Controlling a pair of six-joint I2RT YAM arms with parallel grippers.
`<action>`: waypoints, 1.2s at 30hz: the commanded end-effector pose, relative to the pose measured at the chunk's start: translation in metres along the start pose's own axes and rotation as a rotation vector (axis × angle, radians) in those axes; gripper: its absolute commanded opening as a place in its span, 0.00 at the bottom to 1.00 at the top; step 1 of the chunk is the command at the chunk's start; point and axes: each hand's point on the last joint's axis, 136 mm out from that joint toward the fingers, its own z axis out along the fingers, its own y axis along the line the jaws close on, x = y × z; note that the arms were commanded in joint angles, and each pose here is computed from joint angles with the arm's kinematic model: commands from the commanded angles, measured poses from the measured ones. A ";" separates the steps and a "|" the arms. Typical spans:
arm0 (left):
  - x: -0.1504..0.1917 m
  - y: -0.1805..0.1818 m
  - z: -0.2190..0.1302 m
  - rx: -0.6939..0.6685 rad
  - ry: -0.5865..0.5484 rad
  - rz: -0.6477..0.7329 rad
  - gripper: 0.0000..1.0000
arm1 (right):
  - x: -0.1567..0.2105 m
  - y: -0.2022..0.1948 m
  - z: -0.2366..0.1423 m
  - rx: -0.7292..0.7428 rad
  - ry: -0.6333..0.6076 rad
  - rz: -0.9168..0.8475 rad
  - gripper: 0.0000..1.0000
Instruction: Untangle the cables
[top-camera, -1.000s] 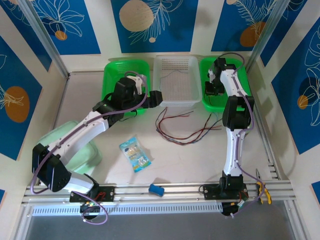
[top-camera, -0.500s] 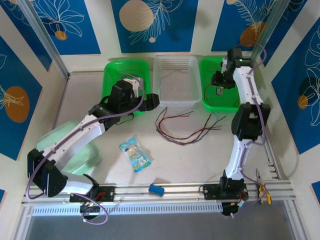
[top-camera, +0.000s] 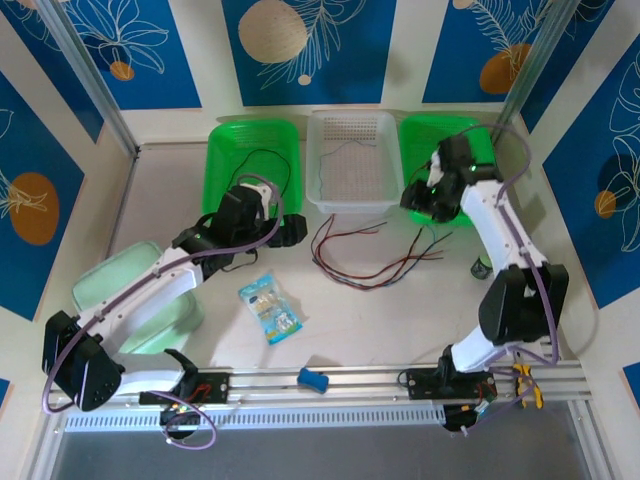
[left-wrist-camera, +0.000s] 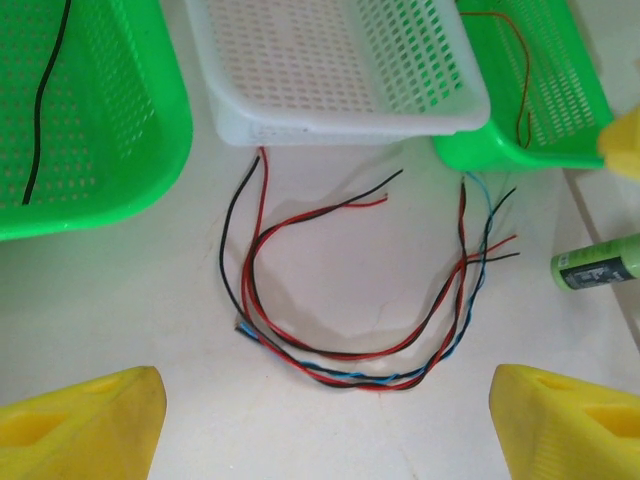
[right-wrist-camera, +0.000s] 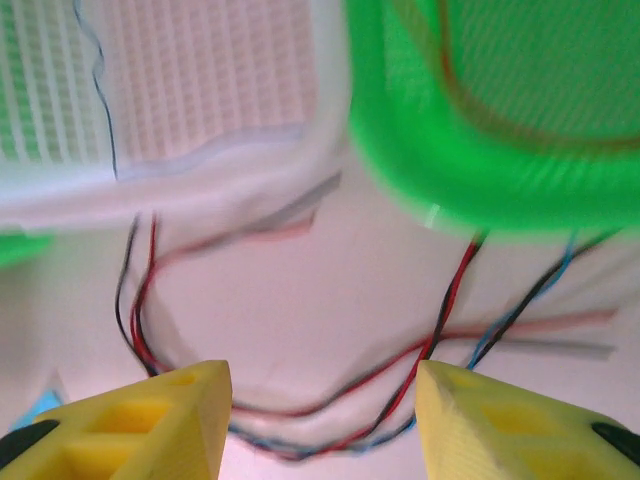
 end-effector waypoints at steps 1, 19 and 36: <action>0.016 0.005 -0.001 -0.027 0.028 0.009 0.84 | 0.034 -0.006 0.005 0.015 0.002 0.089 0.49; 0.052 0.007 0.025 -0.034 0.116 0.026 0.83 | 0.086 -0.080 0.062 0.210 0.055 0.323 0.36; 0.051 0.007 0.020 -0.045 0.113 0.035 0.83 | 0.070 -0.088 0.103 0.196 0.089 0.324 0.25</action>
